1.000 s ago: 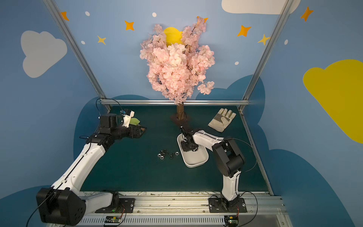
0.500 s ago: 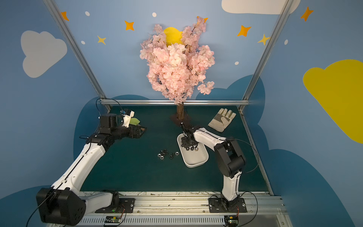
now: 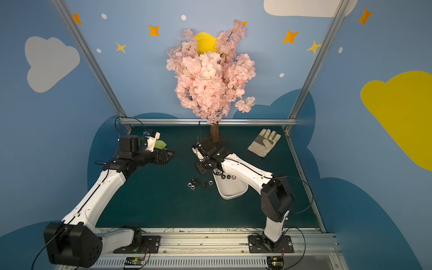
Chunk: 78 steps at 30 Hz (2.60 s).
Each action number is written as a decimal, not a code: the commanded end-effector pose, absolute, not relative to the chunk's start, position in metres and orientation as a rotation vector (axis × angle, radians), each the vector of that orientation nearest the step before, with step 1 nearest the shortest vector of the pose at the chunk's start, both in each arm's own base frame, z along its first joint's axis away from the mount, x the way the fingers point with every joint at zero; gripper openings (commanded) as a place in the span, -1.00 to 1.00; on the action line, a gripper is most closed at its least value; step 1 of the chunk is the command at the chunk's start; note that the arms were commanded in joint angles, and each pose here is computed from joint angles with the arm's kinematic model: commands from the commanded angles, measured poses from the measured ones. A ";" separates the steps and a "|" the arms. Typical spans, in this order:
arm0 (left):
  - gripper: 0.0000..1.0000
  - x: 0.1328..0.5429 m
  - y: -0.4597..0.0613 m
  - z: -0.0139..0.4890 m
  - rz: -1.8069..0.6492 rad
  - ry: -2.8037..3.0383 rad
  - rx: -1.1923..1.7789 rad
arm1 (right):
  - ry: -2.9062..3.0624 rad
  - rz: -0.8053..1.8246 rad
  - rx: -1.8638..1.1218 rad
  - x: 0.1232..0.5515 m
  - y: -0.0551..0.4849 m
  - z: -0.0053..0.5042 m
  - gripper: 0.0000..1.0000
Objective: Put the nuts on the desktop into the storage box
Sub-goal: Pick up the nut from the center of the board, then place the nut in the storage box.
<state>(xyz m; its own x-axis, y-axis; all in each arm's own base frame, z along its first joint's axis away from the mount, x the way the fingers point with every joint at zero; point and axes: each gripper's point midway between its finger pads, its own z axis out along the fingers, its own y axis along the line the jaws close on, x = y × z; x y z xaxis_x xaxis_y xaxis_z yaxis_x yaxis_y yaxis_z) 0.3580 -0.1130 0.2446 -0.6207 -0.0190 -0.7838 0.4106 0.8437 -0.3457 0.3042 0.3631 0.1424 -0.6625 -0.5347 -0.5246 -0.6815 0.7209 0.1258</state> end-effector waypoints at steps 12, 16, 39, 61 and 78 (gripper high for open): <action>1.00 0.357 -0.112 0.247 -0.632 2.157 0.295 | 2.610 0.486 -1.038 0.301 0.422 0.066 -0.12; 1.00 0.356 -0.111 0.247 -0.624 2.157 0.295 | 2.631 0.473 -1.074 0.296 0.428 0.052 -0.13; 1.00 0.358 -0.108 0.249 -0.606 2.152 0.284 | 2.745 0.259 -1.119 0.275 0.388 -0.001 -0.26; 1.00 0.358 -0.107 0.248 -0.607 2.152 0.278 | 2.488 0.347 -0.877 0.310 0.380 0.116 -0.69; 1.00 0.358 -0.107 0.252 -0.609 2.139 0.279 | 2.692 0.149 -0.591 0.295 0.210 0.113 -0.64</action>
<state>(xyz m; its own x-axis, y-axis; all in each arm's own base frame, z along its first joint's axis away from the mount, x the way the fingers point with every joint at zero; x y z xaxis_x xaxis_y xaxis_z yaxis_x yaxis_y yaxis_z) 0.3601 -0.1086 0.2439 -0.6169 -0.0191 -0.7868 0.3953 0.8570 -0.3307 0.3168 0.2236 0.1204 -0.8160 -0.3630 -0.4500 -0.4175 0.9083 0.0244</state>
